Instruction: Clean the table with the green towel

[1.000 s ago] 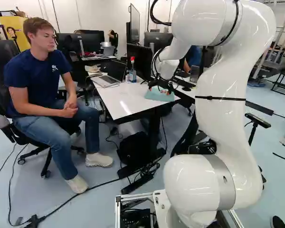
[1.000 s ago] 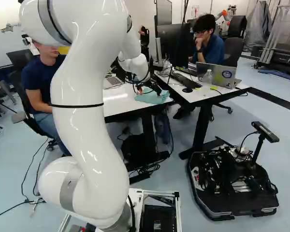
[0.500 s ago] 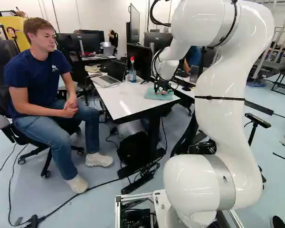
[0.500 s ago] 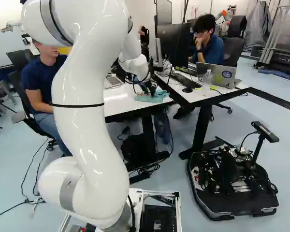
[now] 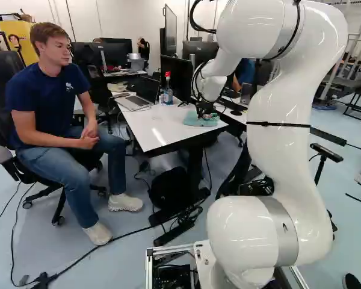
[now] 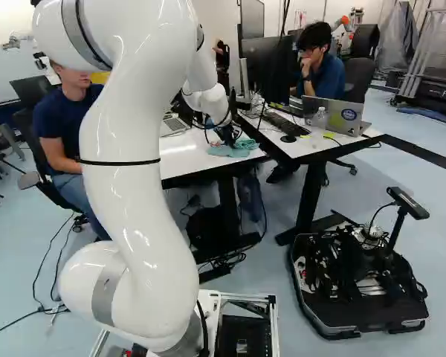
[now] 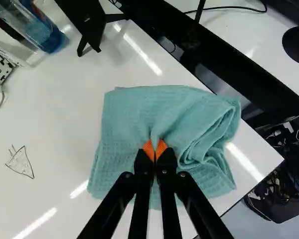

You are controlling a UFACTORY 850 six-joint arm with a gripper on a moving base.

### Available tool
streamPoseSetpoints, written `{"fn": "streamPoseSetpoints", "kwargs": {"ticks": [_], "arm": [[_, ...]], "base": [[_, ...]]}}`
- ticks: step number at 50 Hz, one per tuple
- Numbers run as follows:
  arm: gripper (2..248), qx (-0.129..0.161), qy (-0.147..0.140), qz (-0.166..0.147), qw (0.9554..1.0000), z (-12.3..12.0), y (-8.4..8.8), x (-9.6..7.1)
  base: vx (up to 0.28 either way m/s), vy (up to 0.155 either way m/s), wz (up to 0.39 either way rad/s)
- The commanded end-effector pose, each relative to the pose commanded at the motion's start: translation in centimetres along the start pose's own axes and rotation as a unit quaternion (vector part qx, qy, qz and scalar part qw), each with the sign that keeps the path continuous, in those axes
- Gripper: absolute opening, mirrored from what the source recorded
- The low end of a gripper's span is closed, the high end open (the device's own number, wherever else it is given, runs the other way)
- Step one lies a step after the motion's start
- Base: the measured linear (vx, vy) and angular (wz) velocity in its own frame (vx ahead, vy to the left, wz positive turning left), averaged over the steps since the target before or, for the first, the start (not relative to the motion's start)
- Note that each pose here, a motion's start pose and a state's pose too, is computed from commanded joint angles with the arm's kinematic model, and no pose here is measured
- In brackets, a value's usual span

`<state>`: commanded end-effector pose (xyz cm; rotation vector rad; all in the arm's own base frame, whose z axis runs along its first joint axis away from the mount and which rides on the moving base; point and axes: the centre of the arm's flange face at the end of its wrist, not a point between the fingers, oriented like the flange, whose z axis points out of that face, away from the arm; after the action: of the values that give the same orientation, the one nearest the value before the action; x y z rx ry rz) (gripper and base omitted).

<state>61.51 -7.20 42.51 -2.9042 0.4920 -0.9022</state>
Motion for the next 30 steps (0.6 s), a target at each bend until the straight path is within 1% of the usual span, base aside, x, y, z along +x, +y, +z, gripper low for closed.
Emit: {"fn": "streamPoseSetpoints", "kwargs": {"ticks": [8,30], "arm": [[24,0.001,0.004,0.000,1.0000,-0.5,-0.1,0.2],[24,0.006,0.024,-0.001,0.9997,-3.2,-0.3,1.1]], "base": [[0.000,0.000,0.000],[0.000,0.000,0.000]]}}
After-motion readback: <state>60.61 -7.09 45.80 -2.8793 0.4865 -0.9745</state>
